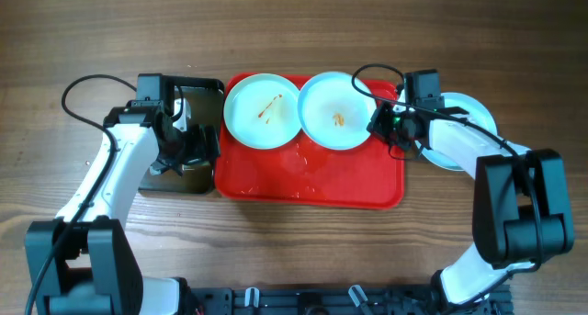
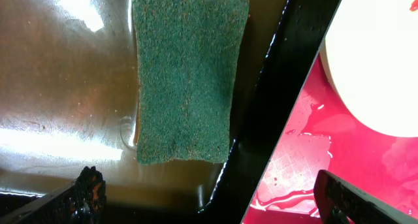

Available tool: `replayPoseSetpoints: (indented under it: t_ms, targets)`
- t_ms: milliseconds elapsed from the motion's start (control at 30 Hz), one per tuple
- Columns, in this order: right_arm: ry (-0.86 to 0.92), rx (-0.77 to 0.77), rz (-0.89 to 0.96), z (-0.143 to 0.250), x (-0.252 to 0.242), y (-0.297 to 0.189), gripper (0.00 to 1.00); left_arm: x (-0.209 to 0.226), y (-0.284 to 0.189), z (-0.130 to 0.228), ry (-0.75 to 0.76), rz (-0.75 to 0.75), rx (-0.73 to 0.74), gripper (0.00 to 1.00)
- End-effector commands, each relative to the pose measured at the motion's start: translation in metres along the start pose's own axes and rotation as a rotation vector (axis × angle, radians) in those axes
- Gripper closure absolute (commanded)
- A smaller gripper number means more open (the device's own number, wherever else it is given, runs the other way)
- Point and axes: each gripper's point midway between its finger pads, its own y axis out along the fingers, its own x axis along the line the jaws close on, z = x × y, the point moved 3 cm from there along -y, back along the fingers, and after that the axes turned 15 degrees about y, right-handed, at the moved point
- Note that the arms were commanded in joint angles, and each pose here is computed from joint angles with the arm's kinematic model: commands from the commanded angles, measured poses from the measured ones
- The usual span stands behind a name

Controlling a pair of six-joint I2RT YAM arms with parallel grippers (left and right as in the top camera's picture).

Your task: Clean dirty plates on tray and stack at the side

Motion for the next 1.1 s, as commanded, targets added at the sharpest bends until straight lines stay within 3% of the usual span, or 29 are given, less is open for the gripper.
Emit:
replayPoseSetpoints:
  t_ms: [0, 233, 433, 733, 767, 867, 933, 1000, 1067]
  targets:
    - [-0.060, 0.039, 0.080, 0.013, -0.015, -0.012, 0.95, -0.003, -0.005, -0.004, -0.004, 0.012, -0.028, 0.00]
    - [-0.010, 0.162, 0.363, 0.054, -0.065, -0.049, 0.96, -0.008, -0.006, -0.015, 0.005, 0.044, -0.076, 0.00]
    - [-0.003, 0.174, 0.379, 0.060, -0.074, -0.046, 0.96, -0.006, -0.007, -0.047, 0.034, 0.032, -0.222, 0.00]
    - [-0.008, 0.172, 0.375, 0.059, -0.073, -0.045, 0.96, 0.011, 0.038, -0.036, 0.009, -0.047, -0.088, 0.00]
    - [-0.008, 0.172, 0.376, 0.059, -0.073, -0.045, 0.96, 0.012, 0.041, -0.035, 0.008, -0.046, -0.077, 0.01]
    - [-0.007, 0.173, 0.376, 0.059, -0.073, -0.045, 0.96, 0.013, 0.050, -0.029, 0.005, -0.045, -0.039, 0.16]
    - [-0.006, 0.178, 0.371, 0.060, -0.073, -0.045, 0.96, 0.016, 0.055, -0.021, 0.002, -0.062, -0.018, 0.14]
    - [-0.006, 0.178, 0.371, 0.060, -0.073, -0.045, 0.96, 0.016, 0.055, -0.021, 0.002, -0.061, -0.018, 0.02]
    - [-0.010, 0.179, 0.371, 0.060, -0.073, -0.045, 0.96, 0.012, 0.052, -0.022, 0.004, -0.037, -0.027, 0.00]
